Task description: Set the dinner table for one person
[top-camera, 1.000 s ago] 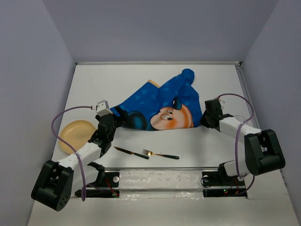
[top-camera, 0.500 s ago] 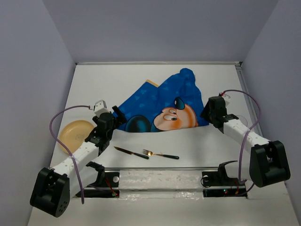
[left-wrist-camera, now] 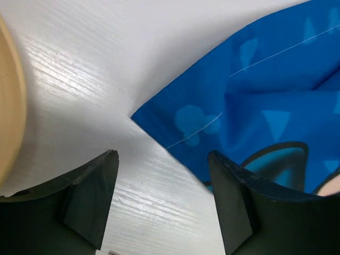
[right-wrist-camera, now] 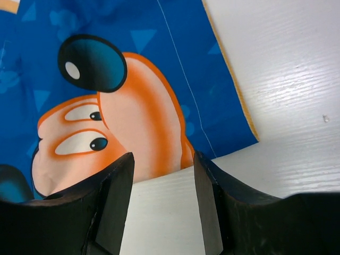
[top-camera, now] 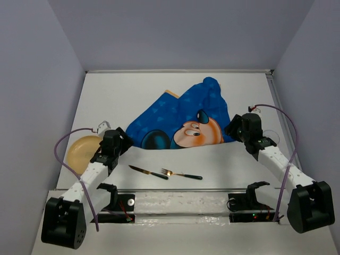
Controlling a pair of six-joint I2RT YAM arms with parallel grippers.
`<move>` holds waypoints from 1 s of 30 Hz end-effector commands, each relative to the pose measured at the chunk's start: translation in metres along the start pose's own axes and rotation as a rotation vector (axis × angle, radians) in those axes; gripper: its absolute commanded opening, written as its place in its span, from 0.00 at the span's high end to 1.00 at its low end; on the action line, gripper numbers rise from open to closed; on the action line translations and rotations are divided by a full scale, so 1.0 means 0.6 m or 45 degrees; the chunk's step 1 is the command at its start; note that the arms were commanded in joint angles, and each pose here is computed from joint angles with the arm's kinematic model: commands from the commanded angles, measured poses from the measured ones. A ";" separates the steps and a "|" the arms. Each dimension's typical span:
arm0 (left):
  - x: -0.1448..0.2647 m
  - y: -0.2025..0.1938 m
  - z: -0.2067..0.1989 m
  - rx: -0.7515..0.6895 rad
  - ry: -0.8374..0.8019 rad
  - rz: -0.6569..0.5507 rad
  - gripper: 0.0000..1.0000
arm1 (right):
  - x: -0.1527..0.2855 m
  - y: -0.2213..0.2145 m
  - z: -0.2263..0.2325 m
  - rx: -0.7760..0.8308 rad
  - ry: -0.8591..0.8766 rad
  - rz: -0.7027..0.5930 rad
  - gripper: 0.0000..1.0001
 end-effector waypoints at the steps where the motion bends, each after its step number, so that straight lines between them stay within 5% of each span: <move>1: -0.019 0.006 -0.006 -0.069 0.074 0.063 0.26 | -0.006 -0.002 0.014 0.019 0.109 0.018 0.46; 3: -0.027 0.000 0.000 -0.088 0.110 0.091 0.39 | -0.004 -0.001 0.016 0.018 0.124 0.008 0.46; 11: -0.055 -0.003 0.013 -0.169 0.241 0.137 0.36 | 0.009 0.002 0.032 0.022 0.211 -0.005 0.46; 20: -0.087 -0.012 0.013 -0.278 0.323 0.266 0.52 | 0.031 0.005 0.051 0.016 0.342 -0.001 0.46; 30: -0.096 -0.007 0.012 -0.314 0.365 0.297 0.90 | 0.039 -0.001 0.061 0.011 0.431 0.024 0.49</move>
Point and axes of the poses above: each gripper's point midway between its finger pads, its own x axis back along the fingers, its own z axis along the line the jaws close on, y = z × x, the point moved 6 cm from there along x, back along the fingers, and after that the axes turned 1 degree about -x, right-handed, at the moved point
